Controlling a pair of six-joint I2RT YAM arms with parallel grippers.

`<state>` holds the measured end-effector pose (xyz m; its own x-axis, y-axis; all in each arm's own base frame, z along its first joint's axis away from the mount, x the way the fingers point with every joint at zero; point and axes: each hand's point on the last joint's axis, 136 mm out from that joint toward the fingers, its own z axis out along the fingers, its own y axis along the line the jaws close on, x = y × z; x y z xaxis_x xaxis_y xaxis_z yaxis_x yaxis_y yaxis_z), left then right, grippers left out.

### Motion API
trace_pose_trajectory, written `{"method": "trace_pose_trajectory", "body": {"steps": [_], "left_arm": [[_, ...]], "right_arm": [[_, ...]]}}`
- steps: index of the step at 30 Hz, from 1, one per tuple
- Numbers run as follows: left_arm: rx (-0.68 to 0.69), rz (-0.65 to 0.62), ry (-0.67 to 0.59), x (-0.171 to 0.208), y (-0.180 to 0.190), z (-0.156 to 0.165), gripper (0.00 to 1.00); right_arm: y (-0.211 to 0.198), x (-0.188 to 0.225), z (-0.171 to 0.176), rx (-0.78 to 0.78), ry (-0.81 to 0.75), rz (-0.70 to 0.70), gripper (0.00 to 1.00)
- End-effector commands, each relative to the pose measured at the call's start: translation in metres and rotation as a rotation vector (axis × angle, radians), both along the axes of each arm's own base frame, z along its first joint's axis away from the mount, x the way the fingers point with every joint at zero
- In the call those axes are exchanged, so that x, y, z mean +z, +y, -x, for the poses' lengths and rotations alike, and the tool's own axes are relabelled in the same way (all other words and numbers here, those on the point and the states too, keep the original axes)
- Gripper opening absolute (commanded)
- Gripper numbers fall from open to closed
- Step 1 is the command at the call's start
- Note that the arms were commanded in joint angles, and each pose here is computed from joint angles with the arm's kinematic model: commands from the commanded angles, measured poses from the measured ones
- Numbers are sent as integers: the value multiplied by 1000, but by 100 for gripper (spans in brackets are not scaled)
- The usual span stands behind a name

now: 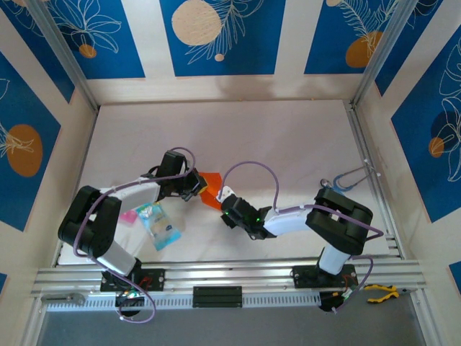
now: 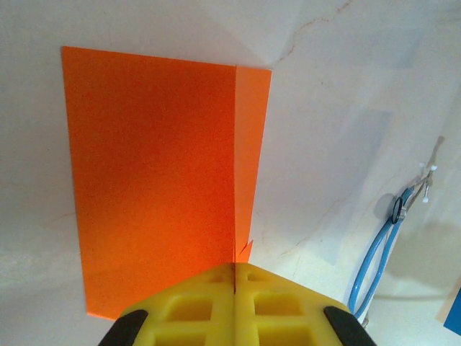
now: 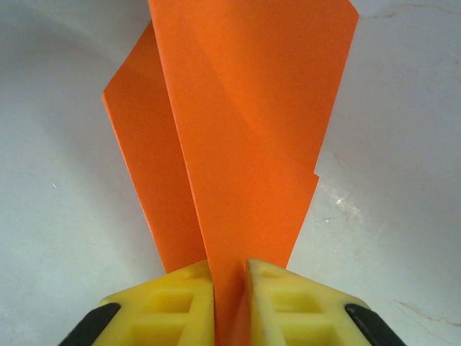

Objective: Fold a paper plane with a square sheet of paper (pick it up from the middle)
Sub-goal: Fourth fold the wing at the center of the table.

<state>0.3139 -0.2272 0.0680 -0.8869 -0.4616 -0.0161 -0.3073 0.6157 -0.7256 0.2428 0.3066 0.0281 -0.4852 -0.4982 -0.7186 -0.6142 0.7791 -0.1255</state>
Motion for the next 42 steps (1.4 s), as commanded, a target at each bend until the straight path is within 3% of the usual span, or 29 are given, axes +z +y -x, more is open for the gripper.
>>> {"method": "trace_pose_trajectory", "body": {"steps": [1, 32, 42], "left_arm": [[4, 28, -11, 7, -1, -5, 2], [5, 32, -7, 7, -2, -4, 2], [5, 30, -13, 9, -1, -5, 5]], "right_arm": [[15, 16, -9, 7, -29, -53, 18], [9, 6, -8, -3, 6, -13, 15], [10, 7, -8, -6, 30, -42, 8]]}}
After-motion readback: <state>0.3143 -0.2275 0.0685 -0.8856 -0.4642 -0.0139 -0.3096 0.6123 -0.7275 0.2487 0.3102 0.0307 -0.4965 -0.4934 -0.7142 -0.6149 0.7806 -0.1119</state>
